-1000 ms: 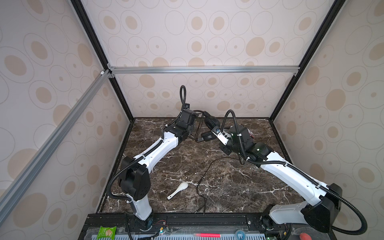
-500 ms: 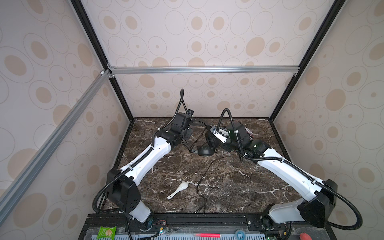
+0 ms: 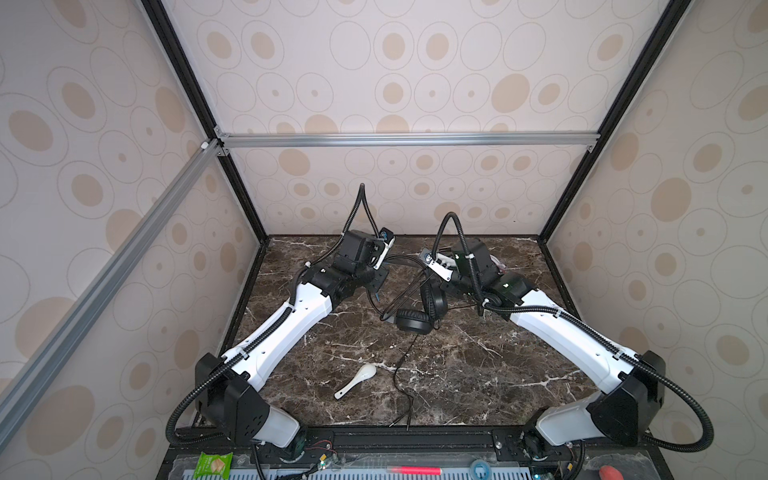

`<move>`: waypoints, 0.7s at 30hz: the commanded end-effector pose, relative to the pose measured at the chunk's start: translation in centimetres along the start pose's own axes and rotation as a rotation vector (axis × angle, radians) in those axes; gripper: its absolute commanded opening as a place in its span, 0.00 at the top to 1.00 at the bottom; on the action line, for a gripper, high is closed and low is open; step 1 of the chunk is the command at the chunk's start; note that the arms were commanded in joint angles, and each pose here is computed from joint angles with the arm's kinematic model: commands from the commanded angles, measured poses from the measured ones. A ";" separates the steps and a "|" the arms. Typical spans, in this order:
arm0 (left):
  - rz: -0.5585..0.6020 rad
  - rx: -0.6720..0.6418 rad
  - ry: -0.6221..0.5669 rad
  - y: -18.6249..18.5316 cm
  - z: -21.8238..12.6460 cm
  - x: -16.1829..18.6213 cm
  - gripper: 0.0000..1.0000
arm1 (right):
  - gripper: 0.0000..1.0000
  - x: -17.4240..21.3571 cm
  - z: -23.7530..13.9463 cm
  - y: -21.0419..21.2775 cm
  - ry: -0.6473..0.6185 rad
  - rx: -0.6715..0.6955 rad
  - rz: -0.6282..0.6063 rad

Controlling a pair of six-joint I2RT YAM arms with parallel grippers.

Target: Wrap the headphones

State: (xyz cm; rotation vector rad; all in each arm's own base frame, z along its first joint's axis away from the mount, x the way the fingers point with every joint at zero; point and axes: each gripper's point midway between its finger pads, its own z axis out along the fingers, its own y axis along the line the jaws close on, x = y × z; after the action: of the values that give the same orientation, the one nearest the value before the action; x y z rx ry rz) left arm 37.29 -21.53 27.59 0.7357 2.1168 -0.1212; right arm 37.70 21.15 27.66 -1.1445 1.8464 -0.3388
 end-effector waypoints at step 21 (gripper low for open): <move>-0.022 0.122 -0.170 -1.5 -4.8 -4.6 1.00 | 0.89 2.1 2.8 -2.3 0.013 -0.057 0.308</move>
State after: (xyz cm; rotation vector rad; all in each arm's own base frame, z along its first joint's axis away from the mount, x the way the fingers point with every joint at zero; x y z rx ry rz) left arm 35.99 -22.66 28.98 0.7809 2.0806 -0.2255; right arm 40.17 18.85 26.17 -0.9539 1.9835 -0.1820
